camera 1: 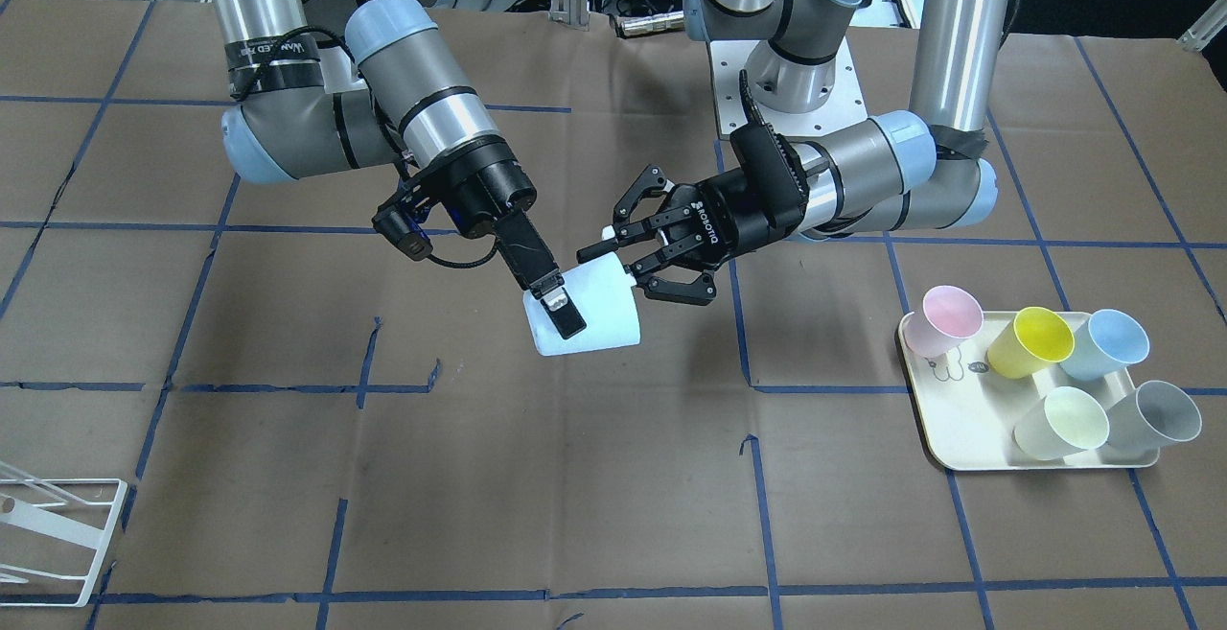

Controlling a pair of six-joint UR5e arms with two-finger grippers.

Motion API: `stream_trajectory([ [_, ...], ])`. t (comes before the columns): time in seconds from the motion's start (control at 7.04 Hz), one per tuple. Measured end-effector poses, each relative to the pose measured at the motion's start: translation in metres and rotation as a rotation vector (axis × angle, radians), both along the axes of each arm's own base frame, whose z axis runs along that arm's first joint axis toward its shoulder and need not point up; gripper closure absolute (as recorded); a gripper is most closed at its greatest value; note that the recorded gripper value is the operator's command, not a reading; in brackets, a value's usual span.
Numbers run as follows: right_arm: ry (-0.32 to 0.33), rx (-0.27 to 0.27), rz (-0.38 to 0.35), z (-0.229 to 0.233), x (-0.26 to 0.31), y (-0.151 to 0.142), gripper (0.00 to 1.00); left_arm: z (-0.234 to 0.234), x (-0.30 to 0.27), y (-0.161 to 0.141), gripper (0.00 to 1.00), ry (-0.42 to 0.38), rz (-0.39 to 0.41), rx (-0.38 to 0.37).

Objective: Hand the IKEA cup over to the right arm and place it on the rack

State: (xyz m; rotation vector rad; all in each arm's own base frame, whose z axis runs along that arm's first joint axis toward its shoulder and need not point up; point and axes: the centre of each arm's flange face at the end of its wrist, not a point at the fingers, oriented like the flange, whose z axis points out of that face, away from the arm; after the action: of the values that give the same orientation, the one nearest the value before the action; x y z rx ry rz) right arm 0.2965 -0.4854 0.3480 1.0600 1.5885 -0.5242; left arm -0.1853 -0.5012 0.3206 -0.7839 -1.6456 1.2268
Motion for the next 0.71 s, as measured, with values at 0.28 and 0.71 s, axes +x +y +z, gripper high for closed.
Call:
stream_trajectory([
  [0.28, 0.000, -0.002, 0.000, 0.001, 0.000, 0.000, 0.60, 0.007, 0.015, -0.004, 0.02, 0.008, 0.033, 0.012],
  [0.71, 0.008, -0.006, 0.003, 0.000, -0.001, -0.001, 0.59, 0.026, 0.079, -0.015, 0.02, 0.032, 0.158, 0.050],
])
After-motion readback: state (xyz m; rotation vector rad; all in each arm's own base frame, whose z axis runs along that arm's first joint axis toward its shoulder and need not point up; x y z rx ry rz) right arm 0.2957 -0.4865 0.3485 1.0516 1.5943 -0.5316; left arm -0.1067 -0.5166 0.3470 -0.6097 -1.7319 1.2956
